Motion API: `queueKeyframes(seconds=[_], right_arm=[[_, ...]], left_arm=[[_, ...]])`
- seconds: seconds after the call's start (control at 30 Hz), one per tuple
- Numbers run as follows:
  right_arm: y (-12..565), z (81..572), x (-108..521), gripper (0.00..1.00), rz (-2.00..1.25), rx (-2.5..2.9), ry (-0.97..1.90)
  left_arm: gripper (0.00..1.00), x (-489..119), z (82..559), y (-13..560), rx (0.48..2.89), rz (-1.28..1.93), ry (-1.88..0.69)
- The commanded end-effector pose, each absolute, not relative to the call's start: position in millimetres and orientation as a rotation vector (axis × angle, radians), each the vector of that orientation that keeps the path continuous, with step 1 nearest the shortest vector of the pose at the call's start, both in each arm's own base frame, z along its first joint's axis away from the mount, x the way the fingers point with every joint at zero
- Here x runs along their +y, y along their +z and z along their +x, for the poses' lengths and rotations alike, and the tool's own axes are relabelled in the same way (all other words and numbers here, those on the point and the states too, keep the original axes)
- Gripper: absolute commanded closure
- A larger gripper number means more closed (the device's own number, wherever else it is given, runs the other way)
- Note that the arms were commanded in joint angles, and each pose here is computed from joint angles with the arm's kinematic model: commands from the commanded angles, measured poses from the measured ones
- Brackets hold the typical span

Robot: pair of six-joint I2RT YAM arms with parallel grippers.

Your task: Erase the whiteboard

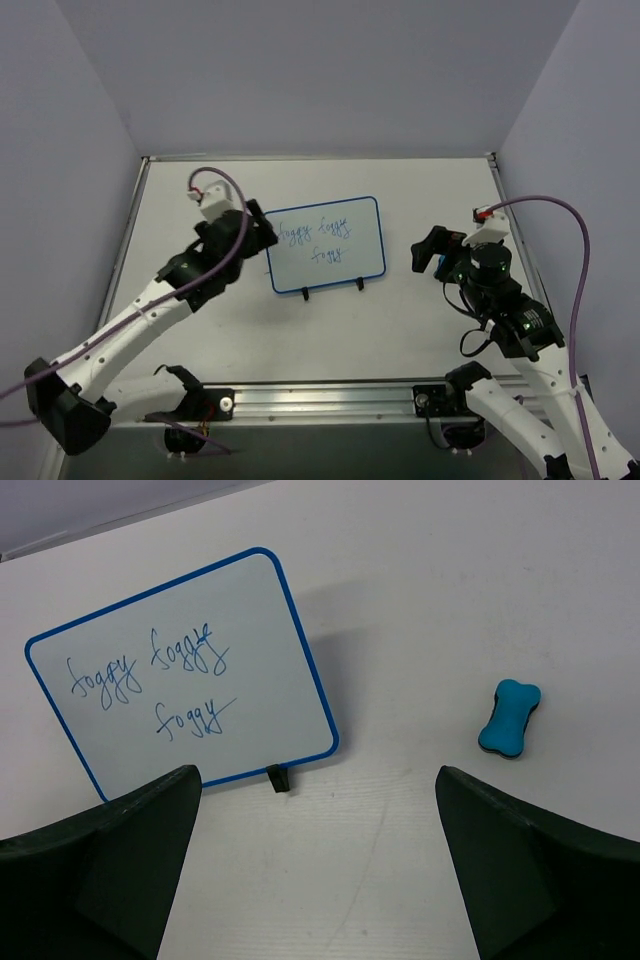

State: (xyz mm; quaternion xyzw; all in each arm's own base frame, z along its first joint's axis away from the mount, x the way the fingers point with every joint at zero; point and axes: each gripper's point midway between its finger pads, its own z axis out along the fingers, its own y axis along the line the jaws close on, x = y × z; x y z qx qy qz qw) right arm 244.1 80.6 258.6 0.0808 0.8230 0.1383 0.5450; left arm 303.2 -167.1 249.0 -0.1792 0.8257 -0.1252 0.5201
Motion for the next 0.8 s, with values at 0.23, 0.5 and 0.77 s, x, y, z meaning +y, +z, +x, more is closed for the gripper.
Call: queueKeyframes(seconds=[0.23, 0.5, 0.77], right_arm=[[264.6, 243.7, 67.6, 0.00, 0.269, 1.900, 0.290], [265.6, 238.5, 82.7, 0.00, 0.143, 1.956, 0.334], [262.3, 236.6, 90.7, 0.02, 0.093, 1.976, 0.367]], left_arm=[[0.06, -130.8, 430.5, 266.3, 1.740, -0.098, -1.062], [0.06, -163.4, 442.2, 206.0, 1.682, 0.167, -1.353], [0.01, -186.3, 429.8, 191.5, 1.671, 0.275, -1.441]])
